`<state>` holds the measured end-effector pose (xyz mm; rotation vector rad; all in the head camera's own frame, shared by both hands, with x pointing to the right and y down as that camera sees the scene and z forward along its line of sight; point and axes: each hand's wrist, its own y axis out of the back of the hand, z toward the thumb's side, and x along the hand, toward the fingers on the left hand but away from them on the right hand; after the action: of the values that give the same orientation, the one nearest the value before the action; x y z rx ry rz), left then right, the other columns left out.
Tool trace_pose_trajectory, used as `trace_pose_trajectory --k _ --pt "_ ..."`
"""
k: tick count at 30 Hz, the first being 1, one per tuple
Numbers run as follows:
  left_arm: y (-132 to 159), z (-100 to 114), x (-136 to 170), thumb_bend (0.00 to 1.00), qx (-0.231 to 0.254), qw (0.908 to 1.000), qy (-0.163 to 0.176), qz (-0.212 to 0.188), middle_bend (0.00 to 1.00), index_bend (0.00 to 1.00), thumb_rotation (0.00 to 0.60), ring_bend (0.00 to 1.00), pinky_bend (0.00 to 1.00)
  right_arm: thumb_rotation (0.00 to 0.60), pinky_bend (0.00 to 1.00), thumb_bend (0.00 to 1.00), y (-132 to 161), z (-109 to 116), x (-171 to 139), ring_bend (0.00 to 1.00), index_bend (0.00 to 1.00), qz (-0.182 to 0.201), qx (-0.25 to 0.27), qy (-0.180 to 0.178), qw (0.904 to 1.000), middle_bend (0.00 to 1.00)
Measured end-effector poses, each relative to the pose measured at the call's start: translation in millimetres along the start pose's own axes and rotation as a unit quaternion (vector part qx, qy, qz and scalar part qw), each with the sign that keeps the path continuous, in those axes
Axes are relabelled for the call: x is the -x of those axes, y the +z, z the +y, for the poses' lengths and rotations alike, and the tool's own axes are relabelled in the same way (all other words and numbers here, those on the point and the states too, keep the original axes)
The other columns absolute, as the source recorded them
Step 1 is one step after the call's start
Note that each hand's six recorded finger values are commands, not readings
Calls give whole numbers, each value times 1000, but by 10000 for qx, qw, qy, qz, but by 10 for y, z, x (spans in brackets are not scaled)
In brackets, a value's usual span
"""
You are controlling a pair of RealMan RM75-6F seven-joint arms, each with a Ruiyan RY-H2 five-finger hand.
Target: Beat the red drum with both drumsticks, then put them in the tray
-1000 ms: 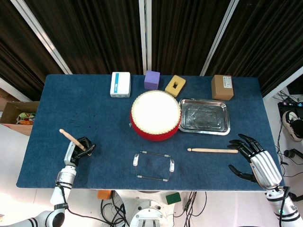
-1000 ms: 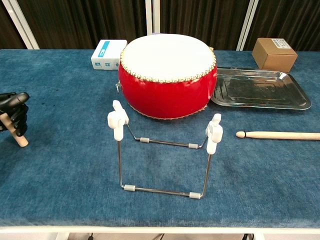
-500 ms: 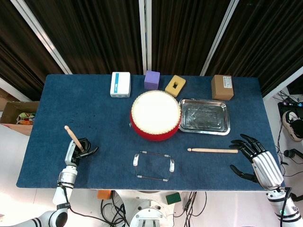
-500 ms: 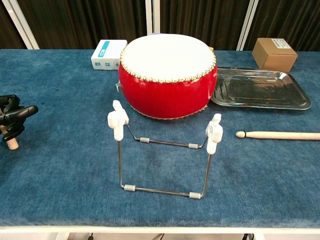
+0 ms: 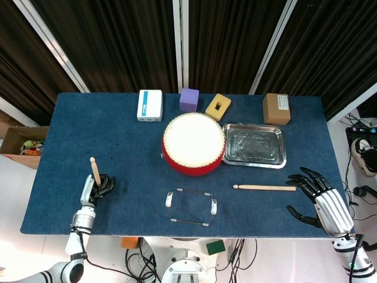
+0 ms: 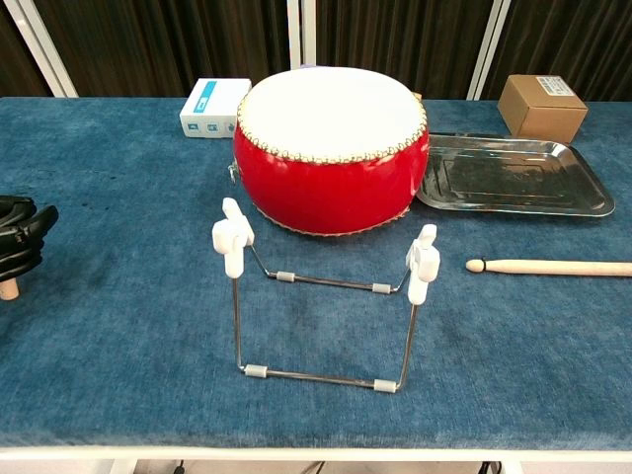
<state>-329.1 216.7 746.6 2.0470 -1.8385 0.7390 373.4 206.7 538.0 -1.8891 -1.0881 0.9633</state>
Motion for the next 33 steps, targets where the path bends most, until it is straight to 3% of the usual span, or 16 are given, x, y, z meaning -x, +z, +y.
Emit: trace_pose_trajectory --k 6,10,13,16,19,23,26,30,33 --pt "100 38 9 564 -941 9951 -178 -229 1000 1000 600 1000 1000 600 275 176 -47 -89 6 162 340 -161 -111 394 9990 328" --pt "213 64 25 564 -1895 9805 -279 -441 1000 1000 600 1000 1000 600 287 181 -100 -196 52 171 340 -333 -183 823 9959 343" --pt "331 84 39 564 -2704 9603 -304 -621 1000 1000 600 1000 1000 600 289 212 -145 -308 120 172 356 -460 -247 1180 9916 356" --pt "474 99 54 564 -3514 9324 -268 -809 1000 1000 600 1000 1000 600 289 271 -168 -451 233 172 384 -511 -337 1522 9865 359" --pt "635 108 67 564 -4301 8972 -190 -987 1000 1000 600 1000 1000 600 288 297 -163 -590 361 167 401 -482 -540 1706 9827 342" --pt "891 89 89 564 -5239 8431 -67 -1207 1000 1000 600 1000 1000 600 257 305 -124 -805 551 117 417 -436 -861 1799 9789 290" --pt "1082 35 113 564 -5703 8106 -21 -1333 1000 1000 600 1000 1000 600 212 305 -85 -997 690 62 429 -394 -1153 1825 9756 247" --pt "1314 -69 147 563 -5996 7870 -34 -1451 1000 1000 600 1000 1000 600 176 305 -19 -1318 863 16 446 -321 -1563 1844 9698 209" --pt "1378 -79 135 563 -6047 7833 -37 -1441 1000 1000 600 1000 1000 600 168 305 4 -1524 958 5 453 -296 -1792 1888 9651 202"
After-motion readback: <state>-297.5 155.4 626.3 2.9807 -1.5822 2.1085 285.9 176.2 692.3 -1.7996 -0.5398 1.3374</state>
